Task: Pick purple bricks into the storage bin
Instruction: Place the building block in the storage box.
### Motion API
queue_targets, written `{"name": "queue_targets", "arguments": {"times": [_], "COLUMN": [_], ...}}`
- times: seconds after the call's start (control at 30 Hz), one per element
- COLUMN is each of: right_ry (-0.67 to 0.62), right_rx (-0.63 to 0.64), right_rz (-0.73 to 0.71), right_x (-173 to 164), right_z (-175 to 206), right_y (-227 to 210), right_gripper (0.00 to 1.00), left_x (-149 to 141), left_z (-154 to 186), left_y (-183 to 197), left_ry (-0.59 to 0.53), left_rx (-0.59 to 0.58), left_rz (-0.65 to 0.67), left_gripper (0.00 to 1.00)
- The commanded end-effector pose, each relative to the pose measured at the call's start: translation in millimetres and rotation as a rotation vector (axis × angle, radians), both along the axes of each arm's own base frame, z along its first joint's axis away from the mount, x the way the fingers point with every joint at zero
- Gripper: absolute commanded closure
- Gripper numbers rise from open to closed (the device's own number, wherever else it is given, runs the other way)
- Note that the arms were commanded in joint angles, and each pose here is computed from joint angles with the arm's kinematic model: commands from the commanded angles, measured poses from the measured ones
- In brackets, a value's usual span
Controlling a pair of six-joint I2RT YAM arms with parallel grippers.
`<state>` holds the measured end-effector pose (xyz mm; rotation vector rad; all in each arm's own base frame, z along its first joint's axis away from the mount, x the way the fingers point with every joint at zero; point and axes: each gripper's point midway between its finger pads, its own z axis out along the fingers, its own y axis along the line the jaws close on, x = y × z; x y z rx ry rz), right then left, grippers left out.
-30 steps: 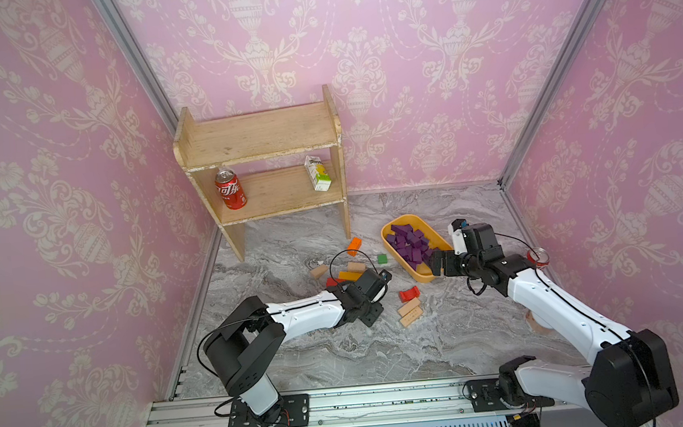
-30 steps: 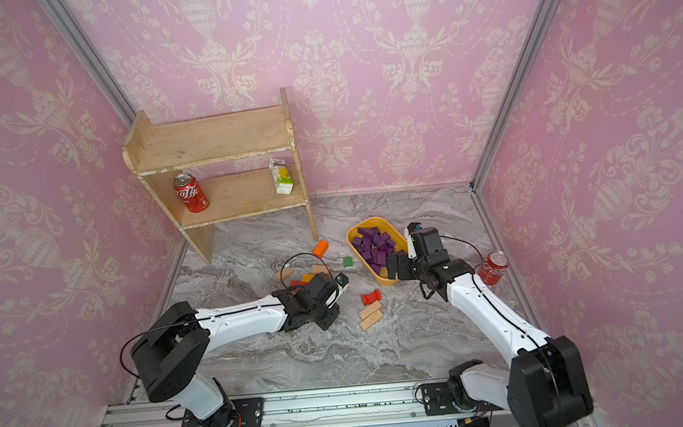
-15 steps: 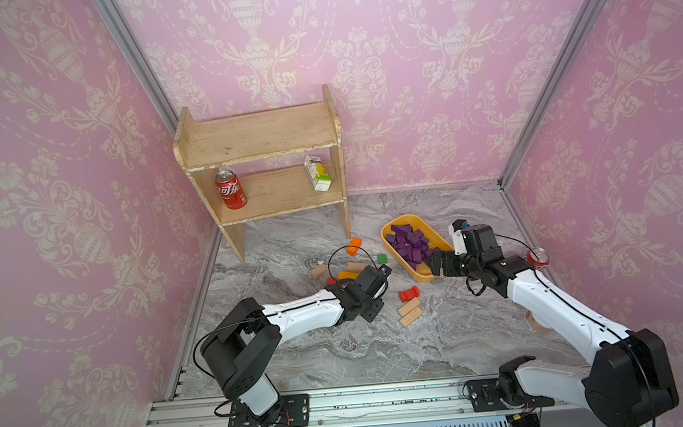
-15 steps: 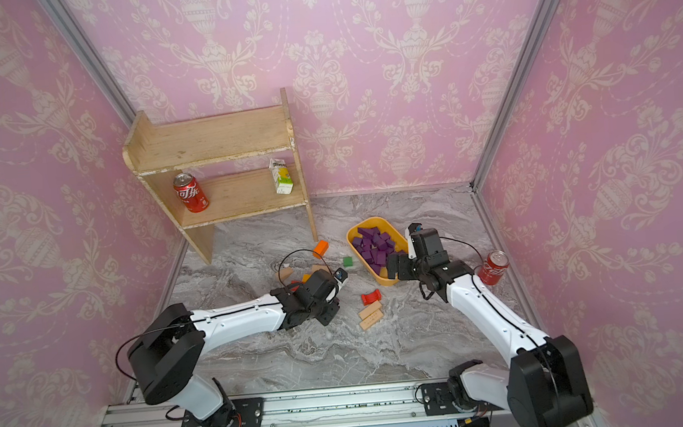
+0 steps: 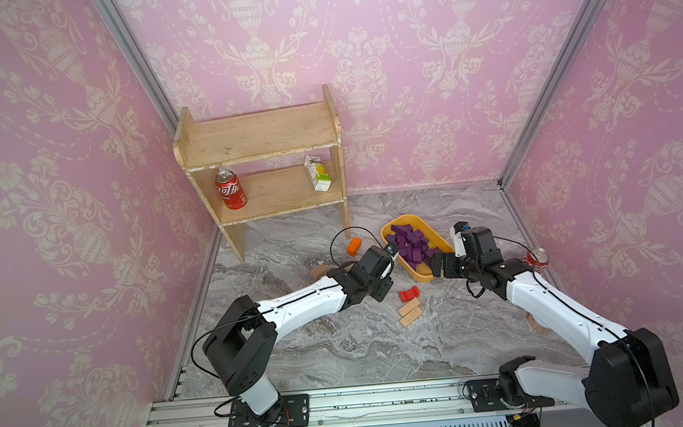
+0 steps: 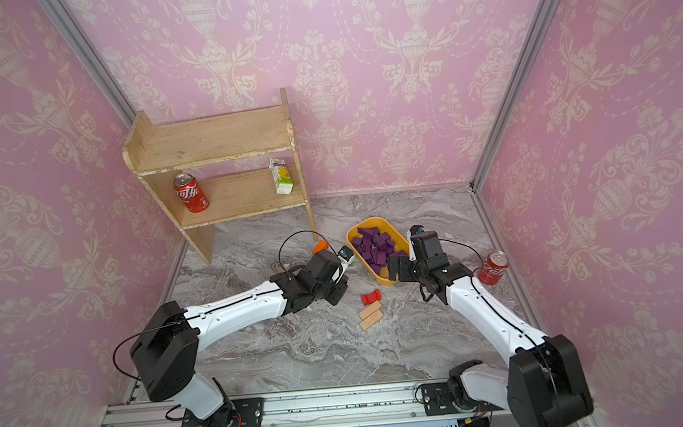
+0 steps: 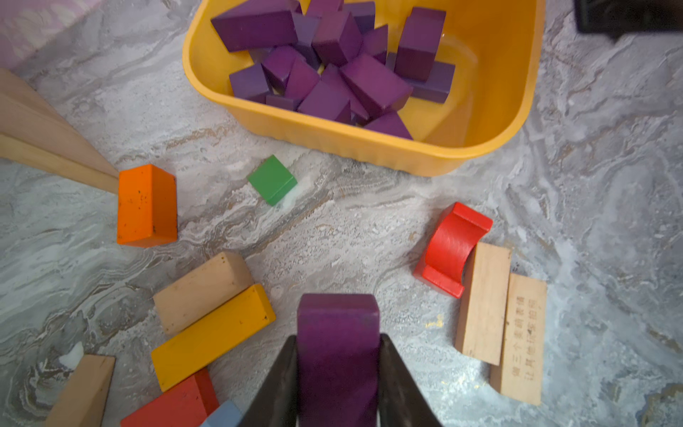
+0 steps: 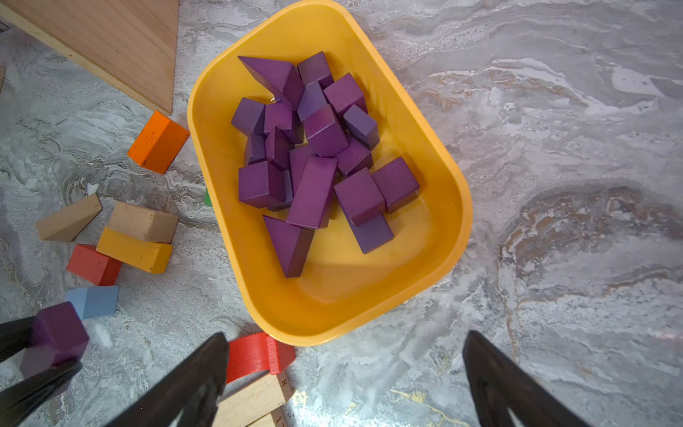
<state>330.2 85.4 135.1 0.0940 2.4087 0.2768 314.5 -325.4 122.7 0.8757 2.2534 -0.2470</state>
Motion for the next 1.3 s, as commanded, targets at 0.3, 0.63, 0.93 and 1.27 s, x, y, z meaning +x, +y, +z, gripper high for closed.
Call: {"name": "queue_targets", "arguments": {"times": [0.3,0.63,0.93,1.27], "right_ry": [-0.074,-0.068,-0.068,-0.082], "right_rx": [-0.055,-0.064,-0.061,-0.057], "right_rz": [-0.118,-0.124,-0.123,-0.126], "right_x": [-9,-9,-9,-11], "right_z": [6,4,4,6], "right_y": [-26,-28,-28,-28], "right_gripper": [0.0,0.0,0.0,0.0], "left_x": [65,100,111,95], "left_z": [32,48,55,107], "left_y": [-62,-98,-88,17], "left_ry": [-0.086,-0.109,-0.156,-0.383], "left_rx": [-0.06,-0.124,-0.119,-0.12], "left_rz": [-0.063,-0.082,-0.011,0.173], "left_gripper": [0.74,0.6,0.04,0.01]}}
